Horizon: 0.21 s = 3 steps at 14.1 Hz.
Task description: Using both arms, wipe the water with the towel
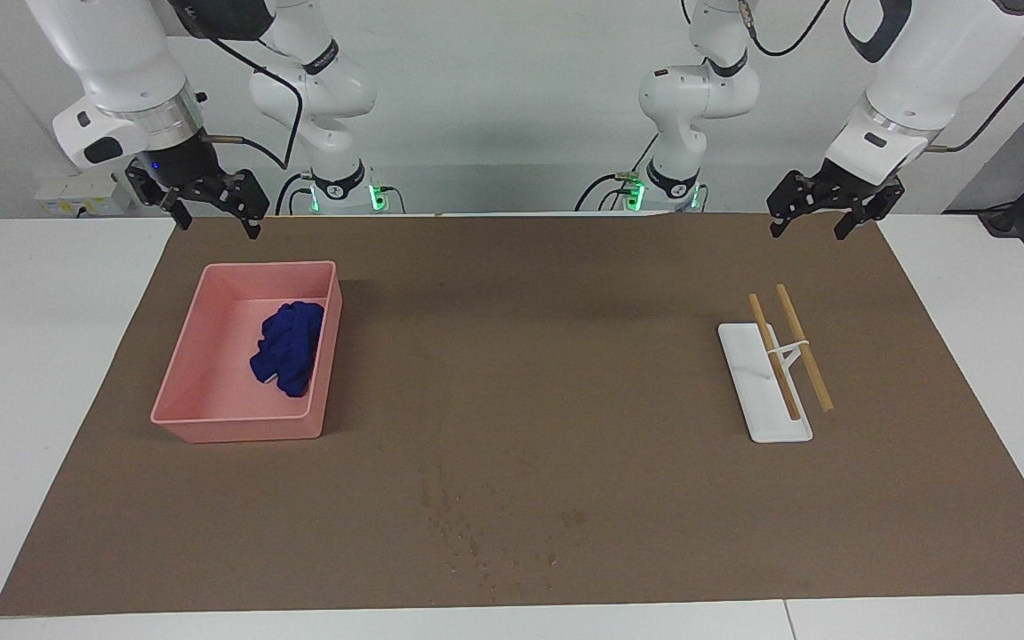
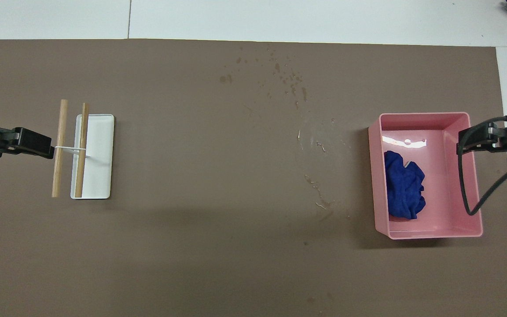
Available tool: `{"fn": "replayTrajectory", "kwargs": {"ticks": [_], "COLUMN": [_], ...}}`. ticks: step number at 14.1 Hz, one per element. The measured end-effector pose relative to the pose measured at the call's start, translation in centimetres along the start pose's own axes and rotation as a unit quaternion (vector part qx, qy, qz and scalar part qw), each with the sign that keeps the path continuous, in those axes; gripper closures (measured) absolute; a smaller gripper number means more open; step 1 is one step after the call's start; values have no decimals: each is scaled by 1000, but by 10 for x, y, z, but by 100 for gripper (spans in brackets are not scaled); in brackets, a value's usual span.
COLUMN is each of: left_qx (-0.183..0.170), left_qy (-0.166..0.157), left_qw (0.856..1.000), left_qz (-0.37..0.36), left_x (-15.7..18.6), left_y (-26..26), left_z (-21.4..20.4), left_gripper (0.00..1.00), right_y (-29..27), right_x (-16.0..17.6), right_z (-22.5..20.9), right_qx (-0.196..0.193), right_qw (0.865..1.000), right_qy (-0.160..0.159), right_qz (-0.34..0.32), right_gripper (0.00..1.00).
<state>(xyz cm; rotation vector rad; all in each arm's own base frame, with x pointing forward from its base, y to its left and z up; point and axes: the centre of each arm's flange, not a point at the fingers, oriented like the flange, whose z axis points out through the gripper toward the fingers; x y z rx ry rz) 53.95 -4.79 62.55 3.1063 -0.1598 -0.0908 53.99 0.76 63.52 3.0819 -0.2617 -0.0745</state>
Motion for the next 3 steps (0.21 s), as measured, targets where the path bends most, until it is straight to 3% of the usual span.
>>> {"fn": "replayTrajectory", "kwargs": {"ticks": [3], "left_qx": [0], "left_qy": [0], "left_qw": [1000], "left_qz": [0], "left_x": [0], "left_y": [0], "left_z": [0], "left_gripper": [0], "right_y": [-1], "right_x": [0], "right_z": [1], "right_qx": [0], "right_qw": [1000], "right_qy": [-1], "right_qz": [-1], "right_gripper": [0]}}
